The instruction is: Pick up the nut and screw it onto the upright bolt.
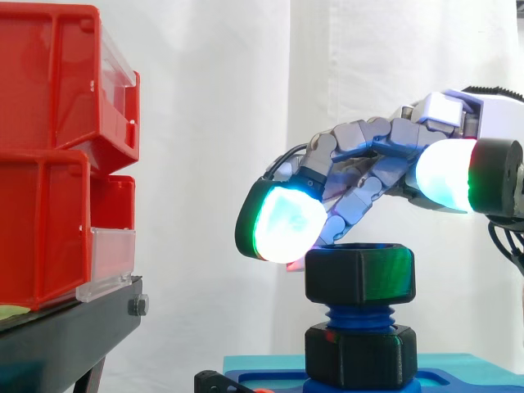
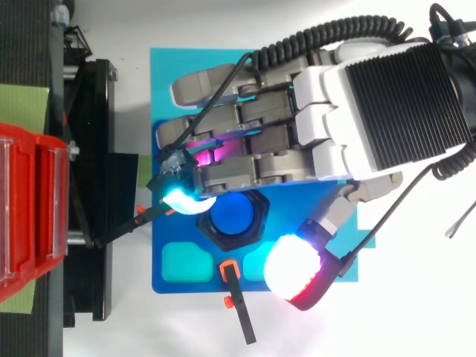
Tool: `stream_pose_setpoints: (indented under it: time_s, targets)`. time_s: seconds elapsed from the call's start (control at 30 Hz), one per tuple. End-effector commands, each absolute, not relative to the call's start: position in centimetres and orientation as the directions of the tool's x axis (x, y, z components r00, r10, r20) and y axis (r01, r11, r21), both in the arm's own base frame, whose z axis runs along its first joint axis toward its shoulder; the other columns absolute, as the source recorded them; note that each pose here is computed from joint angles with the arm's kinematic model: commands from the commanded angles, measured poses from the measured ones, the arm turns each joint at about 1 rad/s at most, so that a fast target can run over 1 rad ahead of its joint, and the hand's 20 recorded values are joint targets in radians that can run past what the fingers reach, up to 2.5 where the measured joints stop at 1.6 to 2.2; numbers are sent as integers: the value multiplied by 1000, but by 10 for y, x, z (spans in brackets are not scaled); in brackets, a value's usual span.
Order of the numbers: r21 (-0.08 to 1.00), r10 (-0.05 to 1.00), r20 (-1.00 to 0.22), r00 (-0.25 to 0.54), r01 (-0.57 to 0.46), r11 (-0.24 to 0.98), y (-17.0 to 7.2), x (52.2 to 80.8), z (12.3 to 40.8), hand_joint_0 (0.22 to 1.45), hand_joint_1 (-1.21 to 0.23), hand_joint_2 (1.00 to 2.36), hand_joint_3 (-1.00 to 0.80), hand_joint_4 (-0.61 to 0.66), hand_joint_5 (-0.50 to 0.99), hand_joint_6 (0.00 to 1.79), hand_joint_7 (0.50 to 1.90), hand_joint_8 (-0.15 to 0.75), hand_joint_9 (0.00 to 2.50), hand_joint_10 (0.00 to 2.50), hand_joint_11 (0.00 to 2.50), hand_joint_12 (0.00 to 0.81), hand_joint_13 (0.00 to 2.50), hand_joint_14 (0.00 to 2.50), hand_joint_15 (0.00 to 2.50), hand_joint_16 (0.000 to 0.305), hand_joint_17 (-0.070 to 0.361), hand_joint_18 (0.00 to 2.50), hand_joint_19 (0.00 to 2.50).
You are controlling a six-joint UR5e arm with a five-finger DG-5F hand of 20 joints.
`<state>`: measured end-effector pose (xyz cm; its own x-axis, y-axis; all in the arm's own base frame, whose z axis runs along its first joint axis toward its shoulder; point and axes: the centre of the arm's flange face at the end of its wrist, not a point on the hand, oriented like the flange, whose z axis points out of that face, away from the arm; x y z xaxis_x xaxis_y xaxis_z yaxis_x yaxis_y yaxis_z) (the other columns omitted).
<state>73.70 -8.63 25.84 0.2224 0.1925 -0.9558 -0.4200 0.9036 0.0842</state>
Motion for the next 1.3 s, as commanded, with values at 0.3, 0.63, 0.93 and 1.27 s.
stream_pose_setpoints:
  time_s: [0.3, 0.63, 0.93, 1.27]
  targets:
    - [86, 182, -961, 206, -402, 912, -99, 734, 256, 513, -241, 1000, -500, 226, -30, 504, 1293, 244, 1005, 0, 0, 199, 667, 0, 0, 20, 44, 369, 0]
    - [75, 173, -961, 214, -399, 914, -119, 730, 257, 521, -270, 1000, -500, 171, -10, 502, 1529, 252, 1049, 1, 6, 192, 722, 0, 0, 18, 41, 444, 25]
    - [62, 166, -957, 237, -393, 918, -137, 727, 259, 516, -271, 1000, -500, 232, -38, 504, 1248, 241, 1024, 0, 0, 195, 722, 0, 0, 19, 42, 444, 29]
    - [43, 172, -944, 282, -413, 910, -136, 730, 265, 496, -235, 1000, -500, 182, -94, 503, 724, 208, 862, 0, 0, 205, 599, 0, 0, 24, 54, 342, 18]
